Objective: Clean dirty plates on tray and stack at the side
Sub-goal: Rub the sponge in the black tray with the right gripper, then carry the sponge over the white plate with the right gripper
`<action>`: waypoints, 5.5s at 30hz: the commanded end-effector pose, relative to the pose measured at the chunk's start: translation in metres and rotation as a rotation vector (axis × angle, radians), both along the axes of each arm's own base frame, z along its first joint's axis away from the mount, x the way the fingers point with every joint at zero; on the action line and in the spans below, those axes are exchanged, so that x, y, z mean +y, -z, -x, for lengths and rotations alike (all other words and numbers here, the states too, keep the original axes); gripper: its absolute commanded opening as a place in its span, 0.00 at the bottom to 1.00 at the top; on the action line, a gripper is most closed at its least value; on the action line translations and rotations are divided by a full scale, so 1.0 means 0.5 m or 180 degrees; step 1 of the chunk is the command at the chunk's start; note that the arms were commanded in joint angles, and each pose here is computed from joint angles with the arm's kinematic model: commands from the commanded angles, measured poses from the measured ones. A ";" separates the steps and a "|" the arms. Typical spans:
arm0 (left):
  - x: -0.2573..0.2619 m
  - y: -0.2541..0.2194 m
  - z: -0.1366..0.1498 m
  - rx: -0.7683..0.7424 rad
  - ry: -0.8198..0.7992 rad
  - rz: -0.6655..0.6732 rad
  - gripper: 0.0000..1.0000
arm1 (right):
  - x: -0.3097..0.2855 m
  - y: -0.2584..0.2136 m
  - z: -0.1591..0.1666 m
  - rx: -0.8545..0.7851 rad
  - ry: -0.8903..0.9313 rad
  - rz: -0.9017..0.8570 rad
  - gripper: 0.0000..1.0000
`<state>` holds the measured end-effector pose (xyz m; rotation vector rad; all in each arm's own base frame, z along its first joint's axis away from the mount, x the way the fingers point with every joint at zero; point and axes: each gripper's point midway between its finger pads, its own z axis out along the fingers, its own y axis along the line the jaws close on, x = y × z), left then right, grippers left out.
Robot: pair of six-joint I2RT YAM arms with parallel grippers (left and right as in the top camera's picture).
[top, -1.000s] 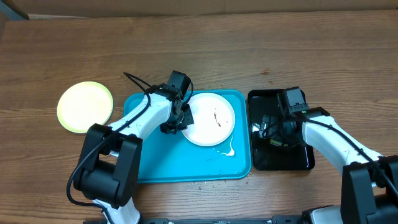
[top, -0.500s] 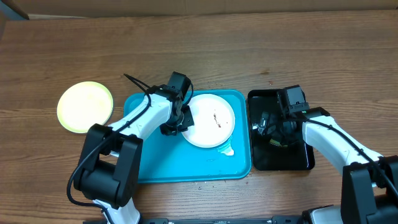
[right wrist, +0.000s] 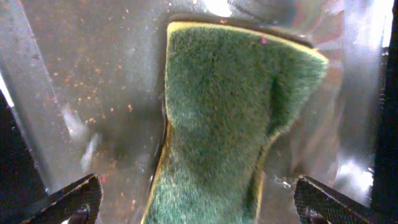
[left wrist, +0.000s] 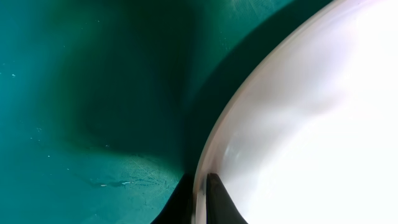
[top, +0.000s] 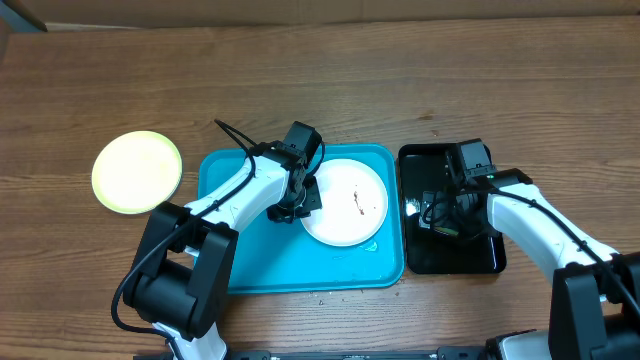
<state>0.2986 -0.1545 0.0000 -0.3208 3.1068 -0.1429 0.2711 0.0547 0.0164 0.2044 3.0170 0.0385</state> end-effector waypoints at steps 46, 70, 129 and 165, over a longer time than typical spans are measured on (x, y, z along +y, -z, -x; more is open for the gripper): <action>0.041 0.082 0.070 0.0404 0.0041 -0.0354 0.04 | -0.021 0.020 -0.036 -0.0346 -0.0045 0.0192 0.70; 0.042 0.083 0.066 0.0381 0.0040 -0.0363 0.04 | -0.011 0.017 -0.012 -0.0148 -0.0073 0.0099 0.06; 0.064 0.073 0.022 0.0211 -0.0008 -0.0391 0.04 | -0.007 -0.131 -0.039 -0.0199 0.0171 0.0062 0.04; 0.036 0.080 0.060 0.0339 -0.0202 -0.0380 0.04 | 0.290 -0.065 -0.107 -0.0893 -0.0924 0.0415 0.04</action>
